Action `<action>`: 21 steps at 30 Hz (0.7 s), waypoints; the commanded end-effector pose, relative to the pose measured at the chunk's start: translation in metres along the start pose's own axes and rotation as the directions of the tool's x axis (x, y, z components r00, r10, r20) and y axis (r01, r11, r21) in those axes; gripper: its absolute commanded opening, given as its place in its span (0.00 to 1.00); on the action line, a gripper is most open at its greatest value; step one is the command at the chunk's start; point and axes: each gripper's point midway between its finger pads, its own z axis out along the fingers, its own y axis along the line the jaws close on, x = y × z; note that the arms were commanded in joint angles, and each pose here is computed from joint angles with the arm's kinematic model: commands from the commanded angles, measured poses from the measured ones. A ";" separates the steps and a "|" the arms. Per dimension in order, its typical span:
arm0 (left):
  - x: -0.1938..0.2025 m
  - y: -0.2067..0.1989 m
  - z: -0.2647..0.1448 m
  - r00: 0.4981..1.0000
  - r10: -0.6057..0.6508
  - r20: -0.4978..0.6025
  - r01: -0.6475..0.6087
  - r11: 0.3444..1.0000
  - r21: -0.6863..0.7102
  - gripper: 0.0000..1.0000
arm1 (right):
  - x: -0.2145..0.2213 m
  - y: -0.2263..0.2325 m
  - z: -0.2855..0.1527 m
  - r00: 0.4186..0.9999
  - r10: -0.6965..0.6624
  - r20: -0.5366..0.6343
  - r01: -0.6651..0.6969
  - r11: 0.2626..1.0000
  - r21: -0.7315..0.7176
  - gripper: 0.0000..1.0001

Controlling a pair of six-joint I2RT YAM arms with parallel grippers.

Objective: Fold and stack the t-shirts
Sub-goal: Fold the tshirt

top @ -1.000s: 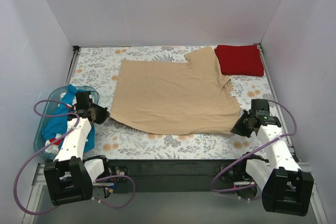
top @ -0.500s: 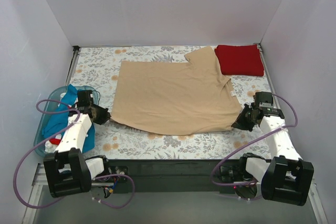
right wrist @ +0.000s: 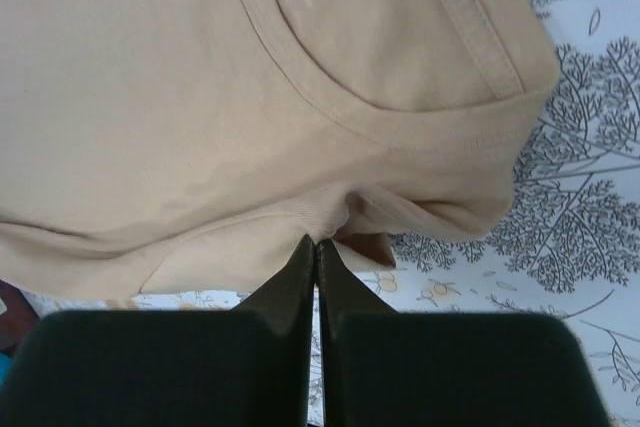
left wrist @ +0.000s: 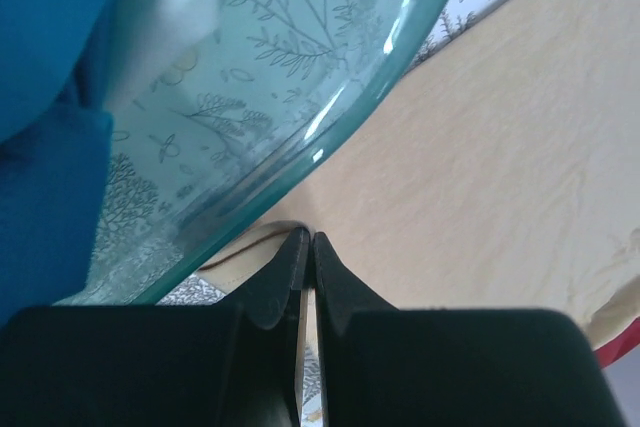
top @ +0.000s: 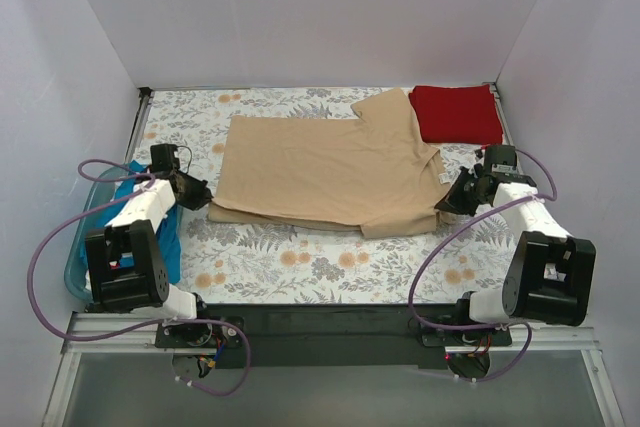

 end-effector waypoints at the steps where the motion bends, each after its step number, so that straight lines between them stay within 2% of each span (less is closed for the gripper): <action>1: -0.018 -0.035 -0.008 0.999 -0.001 0.049 -0.003 0.997 0.081 0.00 | -0.035 0.017 0.001 0.996 -0.039 0.080 0.043 0.998 -0.053 0.01; 11: -0.034 -0.057 0.009 0.998 -0.022 0.055 0.017 0.996 0.086 0.00 | -0.056 0.026 0.020 0.997 -0.013 0.078 0.021 0.995 -0.097 0.01; 21: -0.037 -0.065 0.021 0.999 -0.015 0.044 0.011 0.996 0.091 0.00 | -0.069 0.027 0.021 0.991 0.008 0.134 0.007 0.994 -0.111 0.01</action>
